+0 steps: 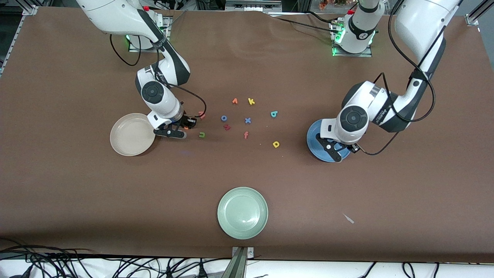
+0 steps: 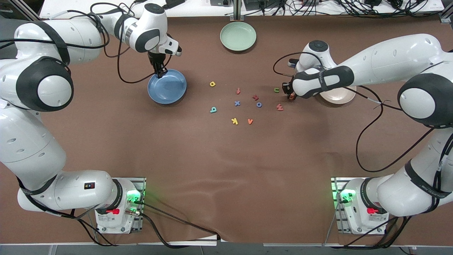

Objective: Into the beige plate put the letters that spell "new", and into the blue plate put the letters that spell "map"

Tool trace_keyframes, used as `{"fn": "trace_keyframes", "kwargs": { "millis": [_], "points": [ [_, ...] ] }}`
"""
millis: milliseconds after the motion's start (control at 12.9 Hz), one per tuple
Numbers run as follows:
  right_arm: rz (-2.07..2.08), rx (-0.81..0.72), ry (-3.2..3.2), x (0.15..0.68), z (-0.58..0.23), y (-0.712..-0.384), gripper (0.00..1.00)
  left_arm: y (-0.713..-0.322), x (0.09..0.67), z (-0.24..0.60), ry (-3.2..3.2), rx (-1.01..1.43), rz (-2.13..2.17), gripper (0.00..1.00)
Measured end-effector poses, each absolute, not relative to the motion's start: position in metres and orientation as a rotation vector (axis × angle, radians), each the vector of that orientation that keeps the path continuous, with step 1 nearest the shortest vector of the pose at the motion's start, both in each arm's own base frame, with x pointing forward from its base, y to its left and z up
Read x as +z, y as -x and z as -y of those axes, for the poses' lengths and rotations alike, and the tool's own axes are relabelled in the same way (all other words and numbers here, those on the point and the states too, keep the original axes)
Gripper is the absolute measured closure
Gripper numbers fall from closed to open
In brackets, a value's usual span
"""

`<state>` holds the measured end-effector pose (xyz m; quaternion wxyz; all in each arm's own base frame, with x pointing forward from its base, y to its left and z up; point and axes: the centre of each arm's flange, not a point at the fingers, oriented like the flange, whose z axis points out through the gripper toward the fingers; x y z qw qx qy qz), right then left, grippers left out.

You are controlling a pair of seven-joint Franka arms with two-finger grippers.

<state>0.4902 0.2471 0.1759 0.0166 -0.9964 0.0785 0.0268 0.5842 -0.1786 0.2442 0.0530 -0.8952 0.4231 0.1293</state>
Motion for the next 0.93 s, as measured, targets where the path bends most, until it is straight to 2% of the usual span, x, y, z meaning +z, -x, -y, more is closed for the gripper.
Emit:
{"fn": "trace_keyframes", "kwargs": {
  "millis": [77, 232, 541, 619, 928],
  "points": [
    [-0.252, 0.084, 3.097, 0.176, -0.247, -0.491, 0.71, -0.584, 0.241, 0.178, 2.757, 0.405, -1.268, 0.66],
    [-0.260, 0.115, 3.108, 0.180, -0.249, -0.497, 0.71, -0.588, 0.243, 0.169, 2.788, 0.401, -1.233, 0.45],
    [-0.186, 0.246, 3.168, 0.217, -0.236, -0.533, 0.71, -0.597, 0.266, 0.188, 2.980, 0.344, -1.009, 0.06],
    [-0.118, 0.252, 3.179, 0.224, -0.219, -0.542, 0.71, -0.600, 0.273, 0.195, 3.021, 0.328, -0.928, 0.00],
    [0.155, 0.292, 3.202, 0.226, -0.134, -0.566, 0.71, -0.597, 0.294, 0.242, 3.141, 0.289, -0.429, 0.00]
  ]
}}
